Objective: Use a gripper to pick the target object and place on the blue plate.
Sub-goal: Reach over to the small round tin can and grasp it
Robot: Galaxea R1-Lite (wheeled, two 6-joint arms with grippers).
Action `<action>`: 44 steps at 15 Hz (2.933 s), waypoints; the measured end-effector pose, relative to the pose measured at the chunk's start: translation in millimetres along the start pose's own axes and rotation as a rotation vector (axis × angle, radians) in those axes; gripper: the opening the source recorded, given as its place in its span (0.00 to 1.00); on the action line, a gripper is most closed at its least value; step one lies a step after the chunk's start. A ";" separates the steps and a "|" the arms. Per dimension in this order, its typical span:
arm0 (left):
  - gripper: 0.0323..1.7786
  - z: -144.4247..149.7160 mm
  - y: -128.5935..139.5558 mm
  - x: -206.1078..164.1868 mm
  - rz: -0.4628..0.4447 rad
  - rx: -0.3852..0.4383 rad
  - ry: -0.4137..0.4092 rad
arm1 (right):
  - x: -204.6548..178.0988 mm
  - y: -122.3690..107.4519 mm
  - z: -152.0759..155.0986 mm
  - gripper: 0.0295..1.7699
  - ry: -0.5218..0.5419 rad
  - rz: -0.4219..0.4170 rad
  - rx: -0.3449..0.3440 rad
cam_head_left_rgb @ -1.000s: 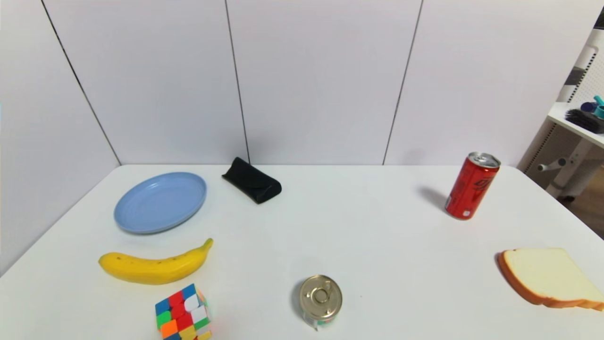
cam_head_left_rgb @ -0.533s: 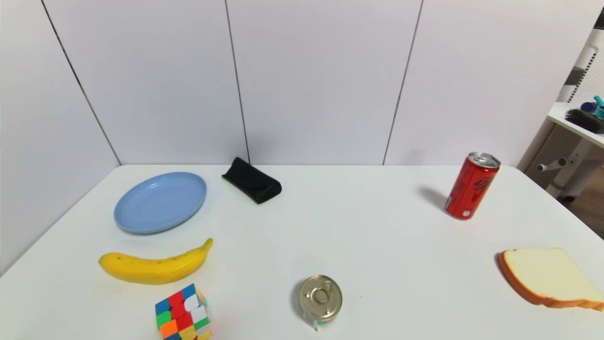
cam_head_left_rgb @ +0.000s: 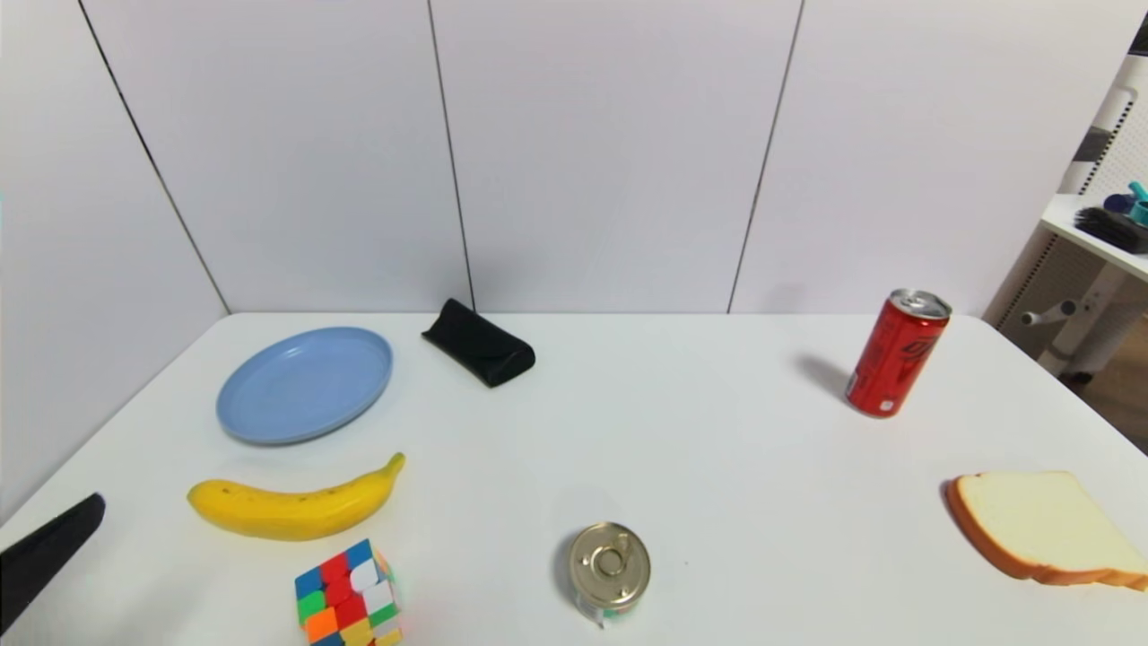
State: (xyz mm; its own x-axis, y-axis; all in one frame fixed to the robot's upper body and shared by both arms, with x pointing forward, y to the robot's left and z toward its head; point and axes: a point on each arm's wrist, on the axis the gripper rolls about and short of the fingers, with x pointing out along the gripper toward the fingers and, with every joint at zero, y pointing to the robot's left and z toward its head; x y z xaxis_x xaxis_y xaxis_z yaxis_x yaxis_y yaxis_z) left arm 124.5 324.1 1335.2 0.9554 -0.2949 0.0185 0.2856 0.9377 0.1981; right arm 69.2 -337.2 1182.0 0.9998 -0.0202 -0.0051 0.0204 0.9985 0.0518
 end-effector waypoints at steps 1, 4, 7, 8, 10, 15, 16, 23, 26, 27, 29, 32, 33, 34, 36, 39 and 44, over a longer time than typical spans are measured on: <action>0.95 11.5 0.5 12.7 -0.058 0.013 0.005 | 0.0 0.0 0.0 0.96 0.000 0.000 0.000; 0.95 36.7 -6.8 50.4 -0.246 0.042 0.018 | 0.0 0.0 0.0 0.96 0.000 0.000 0.000; 0.95 50.4 -26.3 85.9 -0.433 0.051 0.040 | 0.0 0.0 0.0 0.96 0.000 0.000 0.000; 0.95 51.2 -34.7 96.8 -0.491 0.053 0.057 | 0.0 0.0 0.0 0.96 0.000 0.000 0.000; 0.95 48.0 -53.4 117.6 -0.600 0.059 0.101 | 0.0 0.0 0.0 0.96 0.000 0.000 0.000; 0.95 23.9 -99.7 154.8 -0.760 0.093 0.251 | 0.0 0.0 0.0 0.96 0.000 0.000 0.000; 0.95 18.8 -107.4 160.5 -0.779 0.100 0.277 | 0.0 0.0 0.0 0.96 0.000 0.001 0.000; 0.95 -22.8 -154.1 194.7 -0.864 0.161 0.389 | 0.0 0.0 0.0 0.96 0.000 0.000 0.000; 0.95 -37.1 -165.7 201.0 -0.884 0.173 0.430 | 0.0 0.0 0.0 0.96 0.000 0.000 0.000; 0.95 -41.7 -168.8 202.5 -0.890 0.177 0.447 | 0.0 0.0 0.0 0.96 0.000 0.000 0.000; 0.95 -47.5 -174.0 205.9 -0.897 0.181 0.459 | 0.0 0.0 0.0 0.96 0.000 0.000 0.000; 0.95 -53.3 -180.3 211.5 -0.897 0.179 0.443 | 0.0 0.0 0.0 0.96 0.000 0.000 0.000; 0.95 -55.8 -182.2 213.3 -0.897 0.179 0.443 | 0.0 0.0 0.0 0.96 0.000 0.000 0.000; 0.95 -57.8 -183.7 215.0 -0.897 0.179 0.442 | 0.0 0.0 0.0 0.96 0.000 0.000 0.000; 0.95 -61.9 -185.9 217.2 -0.897 0.182 0.451 | 0.0 0.0 0.0 0.96 0.000 0.000 0.000; 0.95 -67.5 -187.5 218.4 -0.895 0.188 0.471 | 0.0 0.0 0.0 0.96 0.000 0.001 0.000; 0.95 -72.6 -188.3 220.8 -0.831 0.215 0.492 | 0.0 0.0 0.0 0.96 0.000 0.000 0.000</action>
State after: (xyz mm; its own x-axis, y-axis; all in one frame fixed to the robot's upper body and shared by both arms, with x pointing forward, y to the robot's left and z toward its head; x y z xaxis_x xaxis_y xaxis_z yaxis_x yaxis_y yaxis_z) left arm 287.2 95.8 1230.9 0.3961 -0.6891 -0.6068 0.9064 0.3992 0.1382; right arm 69.2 -337.2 1182.0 0.9998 -0.0202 -0.0051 0.0205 0.9984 0.0522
